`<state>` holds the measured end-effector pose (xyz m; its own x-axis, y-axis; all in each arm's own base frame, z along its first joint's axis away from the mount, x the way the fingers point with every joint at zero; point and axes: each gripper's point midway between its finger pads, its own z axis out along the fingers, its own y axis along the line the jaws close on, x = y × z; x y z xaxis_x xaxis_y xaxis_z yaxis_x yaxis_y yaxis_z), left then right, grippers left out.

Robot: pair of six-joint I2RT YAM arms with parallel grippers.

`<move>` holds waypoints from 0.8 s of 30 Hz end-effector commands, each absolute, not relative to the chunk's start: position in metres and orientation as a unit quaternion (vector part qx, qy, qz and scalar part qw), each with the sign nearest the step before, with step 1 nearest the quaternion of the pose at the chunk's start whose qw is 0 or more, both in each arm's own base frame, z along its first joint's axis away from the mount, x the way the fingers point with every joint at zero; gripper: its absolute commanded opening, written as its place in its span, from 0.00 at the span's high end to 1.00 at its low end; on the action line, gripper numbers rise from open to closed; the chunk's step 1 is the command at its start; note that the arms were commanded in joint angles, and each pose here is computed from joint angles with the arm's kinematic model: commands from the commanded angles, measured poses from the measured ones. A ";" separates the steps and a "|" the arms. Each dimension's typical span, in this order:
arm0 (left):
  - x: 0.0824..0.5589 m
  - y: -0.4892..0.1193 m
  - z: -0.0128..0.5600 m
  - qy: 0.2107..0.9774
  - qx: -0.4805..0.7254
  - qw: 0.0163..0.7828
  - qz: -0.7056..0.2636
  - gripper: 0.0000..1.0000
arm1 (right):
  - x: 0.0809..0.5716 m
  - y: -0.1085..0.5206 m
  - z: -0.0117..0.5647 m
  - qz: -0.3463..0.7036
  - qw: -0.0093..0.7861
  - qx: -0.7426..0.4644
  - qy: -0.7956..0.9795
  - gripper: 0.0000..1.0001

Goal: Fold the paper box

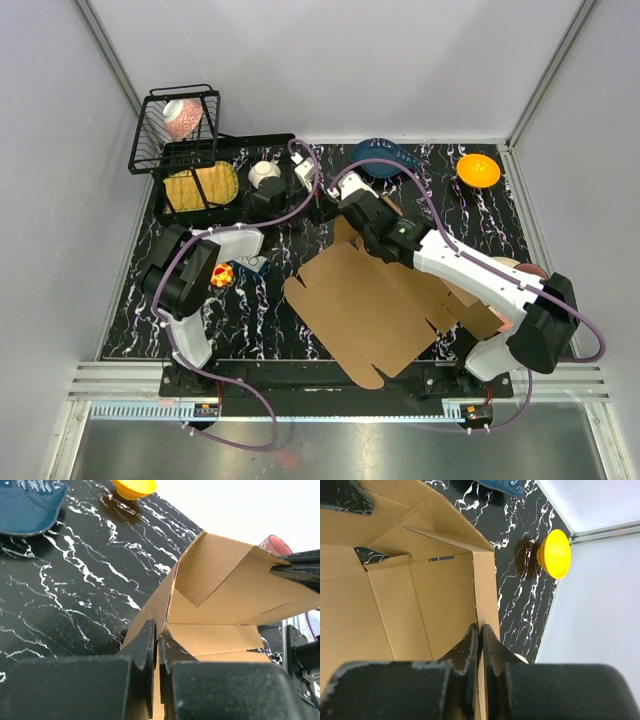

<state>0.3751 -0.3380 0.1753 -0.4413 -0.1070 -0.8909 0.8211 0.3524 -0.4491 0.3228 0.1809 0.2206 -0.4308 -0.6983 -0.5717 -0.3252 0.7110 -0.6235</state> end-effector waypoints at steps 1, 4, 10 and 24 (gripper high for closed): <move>0.357 -0.345 0.193 0.685 0.233 0.469 -0.507 1.00 | 0.313 0.197 0.192 -0.177 0.400 -0.337 0.834 0.99; 0.348 -0.350 0.185 0.691 0.214 0.478 -0.498 1.00 | 0.314 0.196 0.191 -0.192 0.402 -0.342 0.827 1.00; 0.337 -0.362 0.174 0.702 0.170 0.491 -0.488 1.00 | 0.314 0.190 0.186 -0.221 0.404 -0.354 0.814 1.00; 0.353 -0.361 0.190 0.698 0.084 0.522 -0.483 0.94 | 0.297 0.189 0.164 -0.288 0.421 -0.428 0.746 1.00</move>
